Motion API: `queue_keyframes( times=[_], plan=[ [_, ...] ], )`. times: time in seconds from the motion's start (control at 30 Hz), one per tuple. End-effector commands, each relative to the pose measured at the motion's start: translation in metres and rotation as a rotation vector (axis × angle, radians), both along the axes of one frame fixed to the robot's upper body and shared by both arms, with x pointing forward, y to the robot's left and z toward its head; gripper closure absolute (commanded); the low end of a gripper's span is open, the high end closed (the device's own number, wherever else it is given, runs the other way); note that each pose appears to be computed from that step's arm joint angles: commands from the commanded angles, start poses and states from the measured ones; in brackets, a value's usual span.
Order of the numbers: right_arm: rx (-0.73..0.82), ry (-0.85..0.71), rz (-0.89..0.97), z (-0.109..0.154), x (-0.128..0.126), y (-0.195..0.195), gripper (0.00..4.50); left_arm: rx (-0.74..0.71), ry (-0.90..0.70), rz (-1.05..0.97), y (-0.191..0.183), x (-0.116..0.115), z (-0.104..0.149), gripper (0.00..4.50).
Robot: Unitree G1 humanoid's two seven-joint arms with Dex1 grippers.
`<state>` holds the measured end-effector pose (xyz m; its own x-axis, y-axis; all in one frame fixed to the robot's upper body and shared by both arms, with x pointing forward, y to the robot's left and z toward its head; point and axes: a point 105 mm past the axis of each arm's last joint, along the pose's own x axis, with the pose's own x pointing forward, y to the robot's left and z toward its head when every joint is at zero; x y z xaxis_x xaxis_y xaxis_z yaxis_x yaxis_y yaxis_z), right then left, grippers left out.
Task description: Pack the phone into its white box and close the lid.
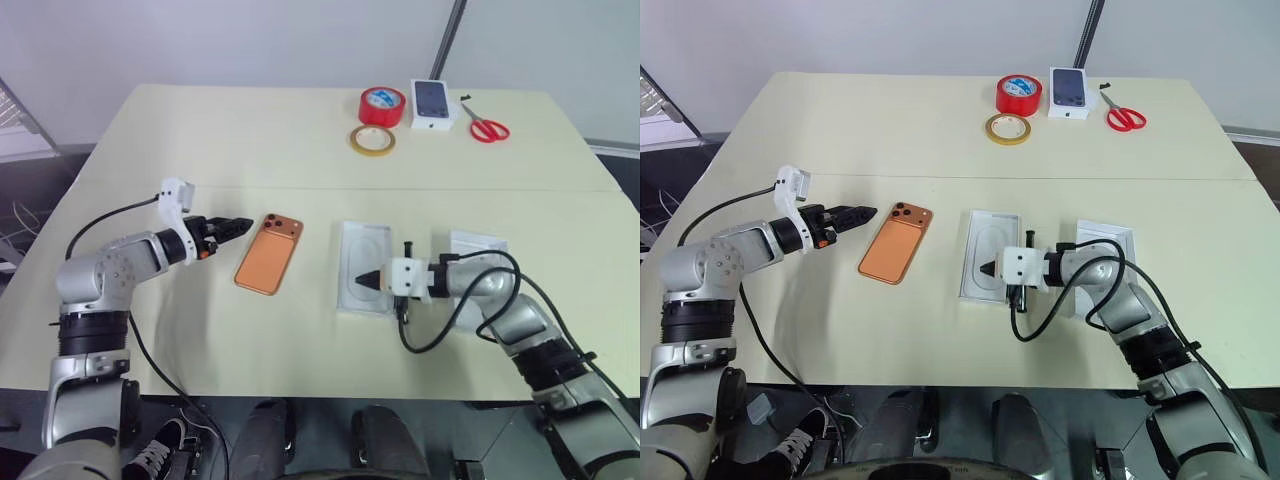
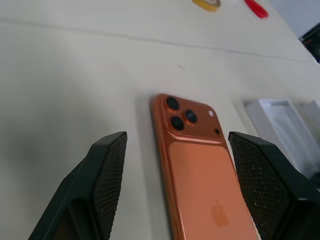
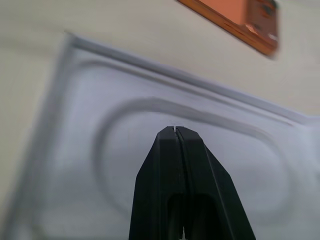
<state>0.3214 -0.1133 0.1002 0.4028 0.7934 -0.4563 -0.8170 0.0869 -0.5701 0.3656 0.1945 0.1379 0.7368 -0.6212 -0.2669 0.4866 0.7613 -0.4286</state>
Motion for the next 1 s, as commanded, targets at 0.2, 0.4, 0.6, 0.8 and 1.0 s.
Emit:
queue_keyframes(
  times=[0.2, 0.4, 0.6, 0.8, 1.0],
  plan=[
    [0.216, -0.117, -0.010, 0.052, 0.016, 0.058, 4.46, -0.185, 0.194, -0.122, 0.006, -0.014, 0.008, 1.06],
    [0.160, -0.045, 0.004, 0.040, 0.014, 0.108, 4.46, -0.100, 0.260, -0.201, -0.003, -0.018, -0.004, 1.06],
    [0.006, -0.017, -0.047, 0.015, 0.025, 0.124, 4.46, -0.007, 0.279, -0.216, -0.005, -0.015, -0.019, 1.06],
    [-0.138, -0.075, -0.069, -0.004, 0.035, 0.116, 4.46, 0.067, 0.315, -0.252, -0.012, -0.015, -0.037, 1.06],
    [-0.089, -0.042, -0.082, -0.001, 0.037, 0.122, 4.46, 0.037, 0.347, -0.303, -0.028, -0.015, -0.043, 1.06]
  ],
)
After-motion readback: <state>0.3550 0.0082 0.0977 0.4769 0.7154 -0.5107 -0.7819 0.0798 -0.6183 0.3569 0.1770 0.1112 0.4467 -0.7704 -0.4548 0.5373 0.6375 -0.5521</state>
